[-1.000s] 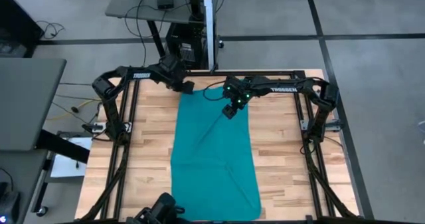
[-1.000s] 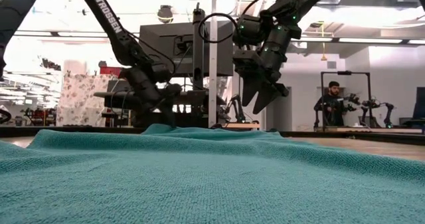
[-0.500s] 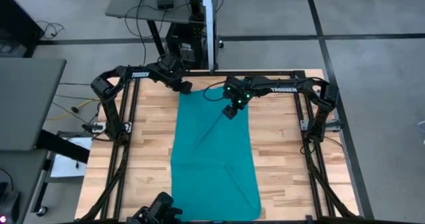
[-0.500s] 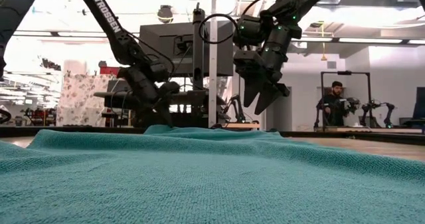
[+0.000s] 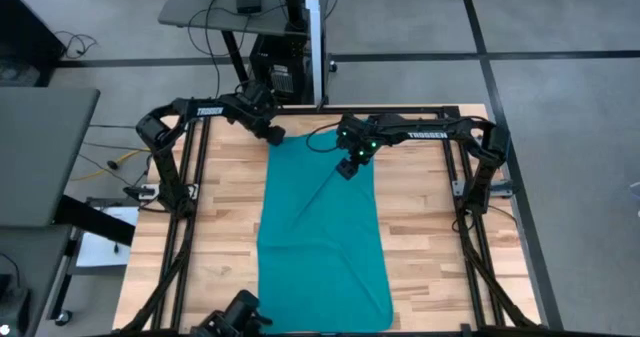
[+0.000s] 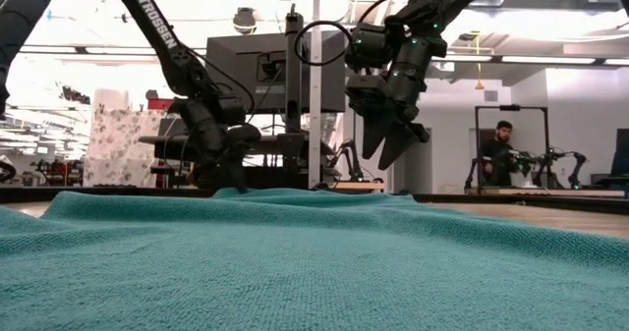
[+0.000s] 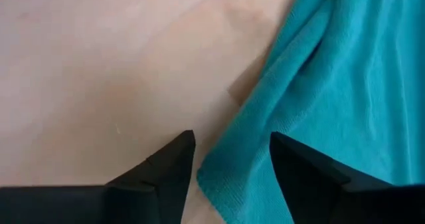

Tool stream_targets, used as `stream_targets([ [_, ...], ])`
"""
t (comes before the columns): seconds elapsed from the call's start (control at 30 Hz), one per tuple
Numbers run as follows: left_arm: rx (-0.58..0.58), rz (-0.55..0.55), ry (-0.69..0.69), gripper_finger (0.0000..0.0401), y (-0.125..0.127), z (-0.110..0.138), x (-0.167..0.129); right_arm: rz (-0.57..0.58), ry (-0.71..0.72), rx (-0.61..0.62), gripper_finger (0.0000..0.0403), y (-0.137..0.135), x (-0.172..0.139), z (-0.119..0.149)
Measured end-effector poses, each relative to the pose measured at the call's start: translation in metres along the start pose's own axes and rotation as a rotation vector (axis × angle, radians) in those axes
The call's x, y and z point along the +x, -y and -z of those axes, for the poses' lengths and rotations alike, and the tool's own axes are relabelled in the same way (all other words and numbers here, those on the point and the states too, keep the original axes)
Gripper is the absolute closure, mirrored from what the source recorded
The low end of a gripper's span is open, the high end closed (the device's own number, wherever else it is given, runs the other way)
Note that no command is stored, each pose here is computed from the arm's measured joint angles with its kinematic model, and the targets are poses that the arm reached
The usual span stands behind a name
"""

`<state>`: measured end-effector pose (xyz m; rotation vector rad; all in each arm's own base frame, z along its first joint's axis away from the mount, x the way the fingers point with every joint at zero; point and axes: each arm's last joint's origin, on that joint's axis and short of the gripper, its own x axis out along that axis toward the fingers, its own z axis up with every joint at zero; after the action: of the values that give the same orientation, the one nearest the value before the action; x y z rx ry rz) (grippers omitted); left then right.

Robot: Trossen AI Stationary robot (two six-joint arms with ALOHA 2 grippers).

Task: Roll towel
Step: Fold the blue towel in half

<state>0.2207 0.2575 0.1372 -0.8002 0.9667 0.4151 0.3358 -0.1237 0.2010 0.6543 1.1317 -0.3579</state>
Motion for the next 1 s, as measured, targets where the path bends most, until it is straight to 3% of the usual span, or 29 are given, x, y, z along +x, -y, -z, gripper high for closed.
stream_targets([
  [0.17,0.054,0.037,-0.017,0.0232,0.011,0.001,0.005,0.000,0.006,-0.004,0.0184,0.002,0.000,-0.001],
  [0.23,0.064,0.004,-0.022,0.0271,0.013,0.002,0.006,-0.001,0.009,-0.004,0.0184,0.002,0.000,-0.002],
  [0.33,0.062,-0.028,-0.023,0.0362,0.014,-0.001,0.001,-0.002,0.015,-0.019,0.0184,0.002,-0.001,-0.002],
  [0.4,0.085,-0.032,0.022,0.0388,0.022,-0.008,-0.012,-0.001,0.010,-0.027,0.0184,0.002,-0.001,-0.002],
  [0.53,0.217,-0.089,0.151,0.0398,0.058,-0.019,-0.053,0.002,0.034,-0.059,0.0184,0.003,-0.016,-0.001],
  [0.7,0.389,-0.022,0.237,0.0400,0.117,-0.004,-0.082,0.005,0.120,-0.099,0.0184,0.006,-0.047,-0.001],
  [0.9,0.558,0.061,0.096,0.0400,0.180,0.035,-0.044,-0.003,0.219,-0.141,0.0184,0.010,-0.080,0.001],
  [1.0,0.646,-0.008,-0.009,0.0400,0.201,0.061,-0.008,-0.006,0.246,-0.179,0.0184,0.008,-0.091,0.004],
])
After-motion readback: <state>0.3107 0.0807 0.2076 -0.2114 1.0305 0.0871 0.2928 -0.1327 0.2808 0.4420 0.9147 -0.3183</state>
